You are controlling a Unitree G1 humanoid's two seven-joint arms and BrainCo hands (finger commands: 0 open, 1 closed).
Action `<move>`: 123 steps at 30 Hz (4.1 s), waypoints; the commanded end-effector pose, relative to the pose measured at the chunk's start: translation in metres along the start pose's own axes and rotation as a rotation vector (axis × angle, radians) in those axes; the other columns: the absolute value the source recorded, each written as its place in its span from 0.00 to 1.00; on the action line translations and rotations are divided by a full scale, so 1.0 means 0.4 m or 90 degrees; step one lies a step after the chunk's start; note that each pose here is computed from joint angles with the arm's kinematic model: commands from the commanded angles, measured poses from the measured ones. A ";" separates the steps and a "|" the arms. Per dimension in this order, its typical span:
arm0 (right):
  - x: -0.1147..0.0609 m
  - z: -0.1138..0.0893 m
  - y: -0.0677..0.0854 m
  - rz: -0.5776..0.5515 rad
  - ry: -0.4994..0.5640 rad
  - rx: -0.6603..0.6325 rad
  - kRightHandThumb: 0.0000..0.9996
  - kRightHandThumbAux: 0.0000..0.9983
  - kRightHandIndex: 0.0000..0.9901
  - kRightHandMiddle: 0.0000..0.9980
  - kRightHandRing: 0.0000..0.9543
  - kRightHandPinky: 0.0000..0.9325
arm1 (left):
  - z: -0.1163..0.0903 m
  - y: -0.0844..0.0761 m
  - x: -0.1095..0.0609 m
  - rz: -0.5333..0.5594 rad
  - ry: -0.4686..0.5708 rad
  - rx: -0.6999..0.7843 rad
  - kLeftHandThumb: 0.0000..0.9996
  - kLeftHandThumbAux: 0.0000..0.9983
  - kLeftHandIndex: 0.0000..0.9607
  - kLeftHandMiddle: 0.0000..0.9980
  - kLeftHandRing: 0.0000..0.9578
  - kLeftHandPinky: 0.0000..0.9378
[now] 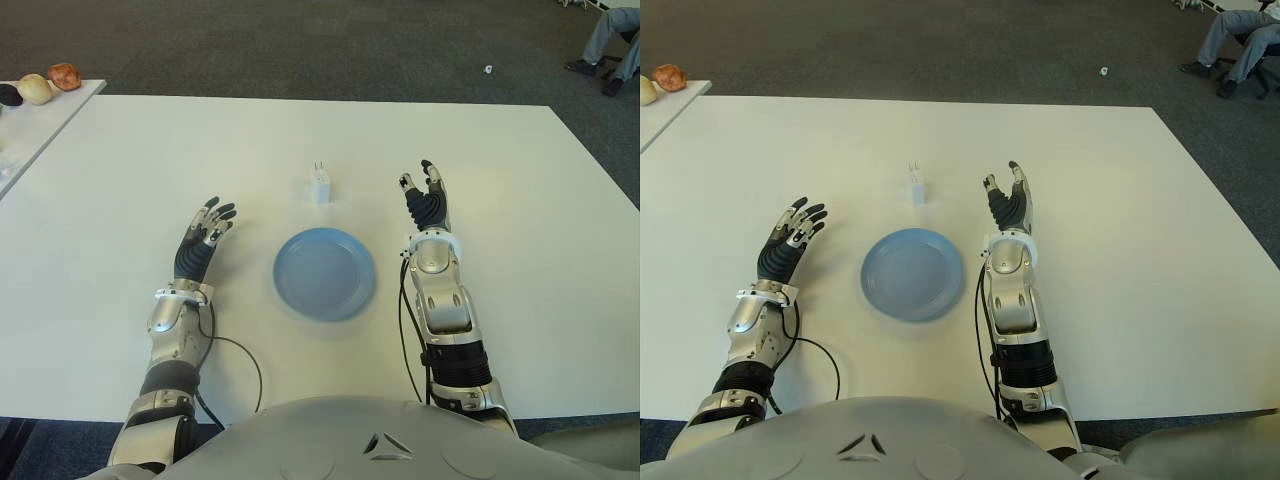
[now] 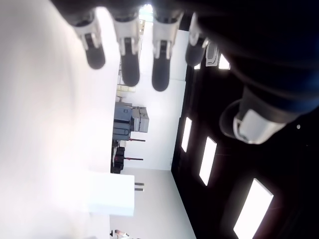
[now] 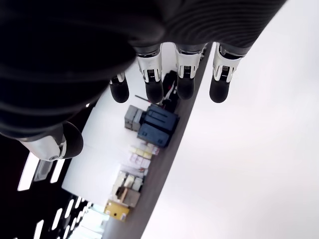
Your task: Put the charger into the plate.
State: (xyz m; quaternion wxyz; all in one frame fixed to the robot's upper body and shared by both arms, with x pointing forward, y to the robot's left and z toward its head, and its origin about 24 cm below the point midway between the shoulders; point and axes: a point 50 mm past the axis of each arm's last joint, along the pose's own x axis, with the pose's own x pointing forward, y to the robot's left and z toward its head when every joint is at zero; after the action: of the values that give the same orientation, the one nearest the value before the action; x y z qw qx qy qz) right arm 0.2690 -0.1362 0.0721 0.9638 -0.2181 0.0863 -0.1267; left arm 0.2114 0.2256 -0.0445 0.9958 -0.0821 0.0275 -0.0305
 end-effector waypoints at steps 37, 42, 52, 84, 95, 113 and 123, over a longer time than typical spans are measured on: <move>0.078 -0.035 0.135 0.085 0.025 -0.234 0.41 0.18 0.00 0.00 0.00 0.00 | -0.161 -0.093 -0.127 0.022 0.194 -0.110 0.00 0.55 0.09 0.20 0.17 0.12; 0.079 -0.041 0.141 0.078 0.022 -0.242 0.41 0.17 0.00 0.00 0.00 0.00 | -0.161 -0.096 -0.130 0.023 0.191 -0.117 0.00 0.56 0.09 0.19 0.17 0.12; 0.082 -0.052 0.154 0.067 0.013 -0.281 0.41 0.15 0.00 0.00 0.00 0.00 | -0.161 -0.100 -0.133 0.027 0.189 -0.115 0.00 0.55 0.09 0.19 0.17 0.11; 0.077 -0.027 0.185 0.069 -0.028 -0.335 0.38 0.14 0.00 0.00 0.00 0.00 | -0.167 -0.102 -0.137 0.033 0.201 -0.102 0.00 0.54 0.10 0.21 0.17 0.08; 0.071 0.005 0.219 0.073 -0.050 -0.313 0.38 0.13 0.00 0.00 0.00 0.00 | -0.169 -0.093 -0.139 0.046 0.206 -0.098 0.00 0.54 0.10 0.21 0.17 0.09; 0.045 0.066 0.283 0.168 -0.075 -0.187 0.43 0.17 0.00 0.00 0.00 0.00 | -0.172 -0.081 -0.142 0.054 0.219 -0.097 0.00 0.54 0.10 0.20 0.17 0.10; 0.043 0.072 0.280 0.193 -0.073 -0.137 0.42 0.19 0.00 0.00 0.00 0.00 | -0.172 -0.077 -0.143 0.053 0.222 -0.095 0.00 0.53 0.09 0.20 0.16 0.10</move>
State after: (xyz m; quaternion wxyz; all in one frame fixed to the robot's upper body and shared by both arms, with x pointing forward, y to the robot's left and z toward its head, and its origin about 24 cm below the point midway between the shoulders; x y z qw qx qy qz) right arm 0.3160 -0.0421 0.0420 0.9355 -0.3438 0.0766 0.0279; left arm 0.2102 0.2033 -0.0429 0.9950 -0.0939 0.0184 -0.0267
